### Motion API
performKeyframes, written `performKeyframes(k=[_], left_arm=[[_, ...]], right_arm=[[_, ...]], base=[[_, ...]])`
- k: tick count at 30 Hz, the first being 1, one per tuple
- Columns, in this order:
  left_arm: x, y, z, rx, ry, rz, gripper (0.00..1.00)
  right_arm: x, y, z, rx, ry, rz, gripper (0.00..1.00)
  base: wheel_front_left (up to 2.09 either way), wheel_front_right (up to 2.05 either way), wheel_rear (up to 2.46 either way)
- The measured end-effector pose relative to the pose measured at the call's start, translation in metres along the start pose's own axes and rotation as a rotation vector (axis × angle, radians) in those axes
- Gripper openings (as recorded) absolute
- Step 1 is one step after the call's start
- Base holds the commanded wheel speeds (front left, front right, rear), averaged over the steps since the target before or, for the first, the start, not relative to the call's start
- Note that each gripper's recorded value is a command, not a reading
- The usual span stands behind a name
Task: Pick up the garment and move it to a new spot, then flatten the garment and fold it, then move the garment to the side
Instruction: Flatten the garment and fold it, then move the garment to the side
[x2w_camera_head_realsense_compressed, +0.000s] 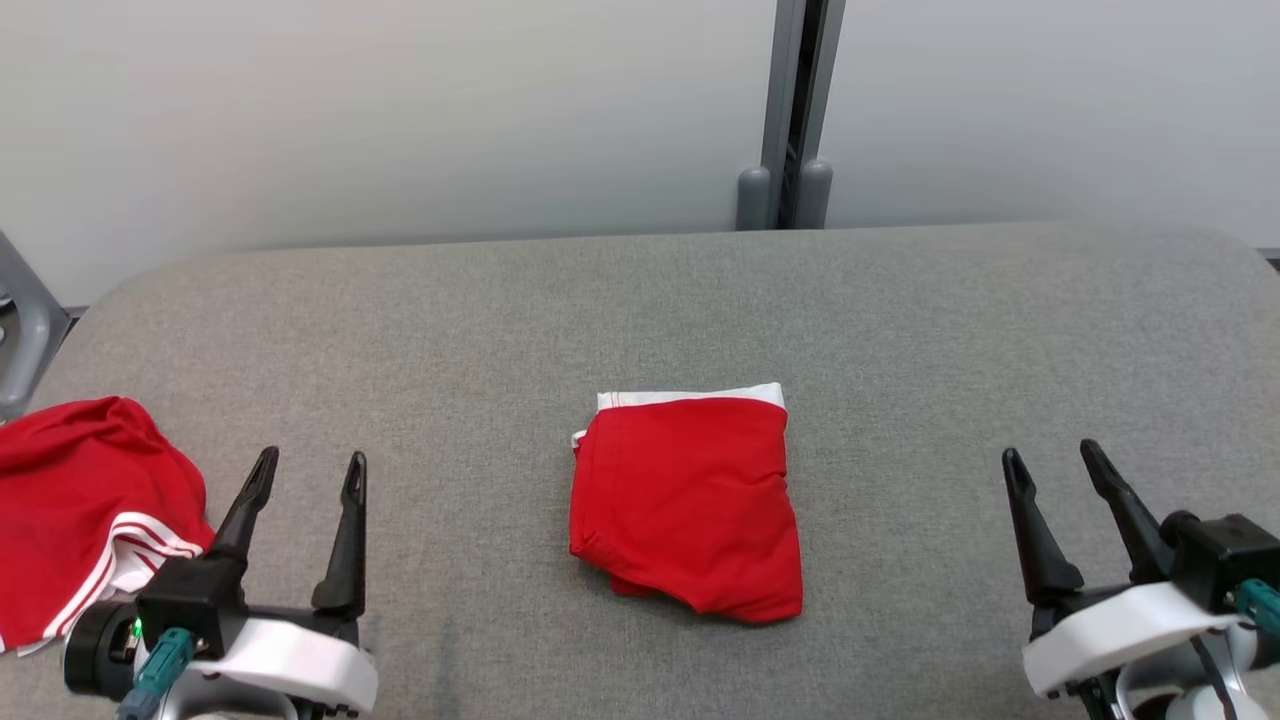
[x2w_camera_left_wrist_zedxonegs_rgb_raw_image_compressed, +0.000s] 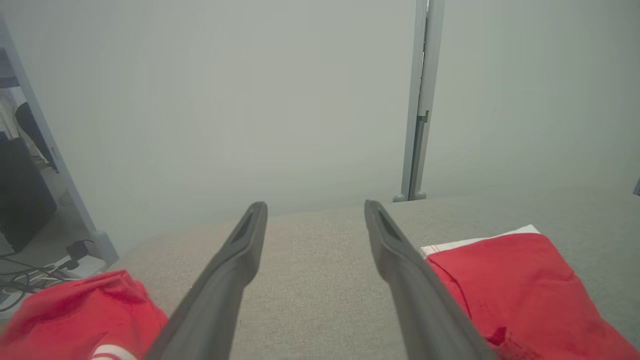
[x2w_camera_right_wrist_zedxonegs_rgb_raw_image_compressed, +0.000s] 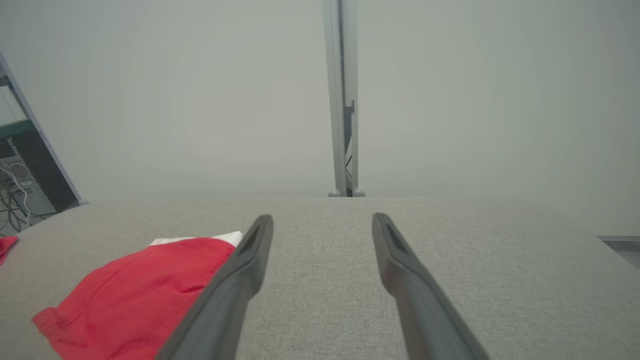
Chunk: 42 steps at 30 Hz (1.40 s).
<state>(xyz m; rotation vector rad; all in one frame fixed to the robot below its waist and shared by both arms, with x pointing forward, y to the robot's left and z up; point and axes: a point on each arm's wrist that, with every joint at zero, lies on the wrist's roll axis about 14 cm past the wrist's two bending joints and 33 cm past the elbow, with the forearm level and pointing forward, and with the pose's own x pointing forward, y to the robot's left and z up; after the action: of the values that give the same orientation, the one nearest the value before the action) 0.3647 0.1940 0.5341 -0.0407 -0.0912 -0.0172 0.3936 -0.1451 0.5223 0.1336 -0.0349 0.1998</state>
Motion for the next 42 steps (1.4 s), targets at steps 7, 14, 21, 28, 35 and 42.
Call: performKeyframes(k=[7,14,21,28,35,42], left_arm=[[-0.015,0.007,-0.002,0.013,0.009,0.025,1.00],[-0.026,0.010,-0.003,0.013,0.020,0.033,1.00],[-0.031,0.009,-0.004,0.009,0.024,0.030,1.00],[-0.031,0.007,-0.005,0.004,0.033,0.024,1.00],[-0.031,0.007,-0.007,0.004,0.042,0.027,1.00],[-0.031,0.007,-0.007,0.004,0.046,0.026,1.00]], right_arm=[[-0.020,-0.002,0.001,-0.006,0.020,-0.023,1.00],[-0.036,-0.005,0.002,-0.005,0.034,-0.044,1.00],[-0.045,-0.006,0.004,-0.005,0.041,-0.056,1.00],[-0.045,-0.005,0.007,-0.004,0.038,-0.058,1.00],[-0.045,-0.005,0.007,-0.001,0.038,-0.061,1.00],[-0.044,-0.006,0.005,0.002,0.042,-0.064,1.00]], base=[[0.00,0.00,0.00],[0.00,0.00,0.00],[0.00,0.00,0.00],[0.00,0.00,0.00],[0.00,0.00,0.00],[0.00,0.00,0.00]])
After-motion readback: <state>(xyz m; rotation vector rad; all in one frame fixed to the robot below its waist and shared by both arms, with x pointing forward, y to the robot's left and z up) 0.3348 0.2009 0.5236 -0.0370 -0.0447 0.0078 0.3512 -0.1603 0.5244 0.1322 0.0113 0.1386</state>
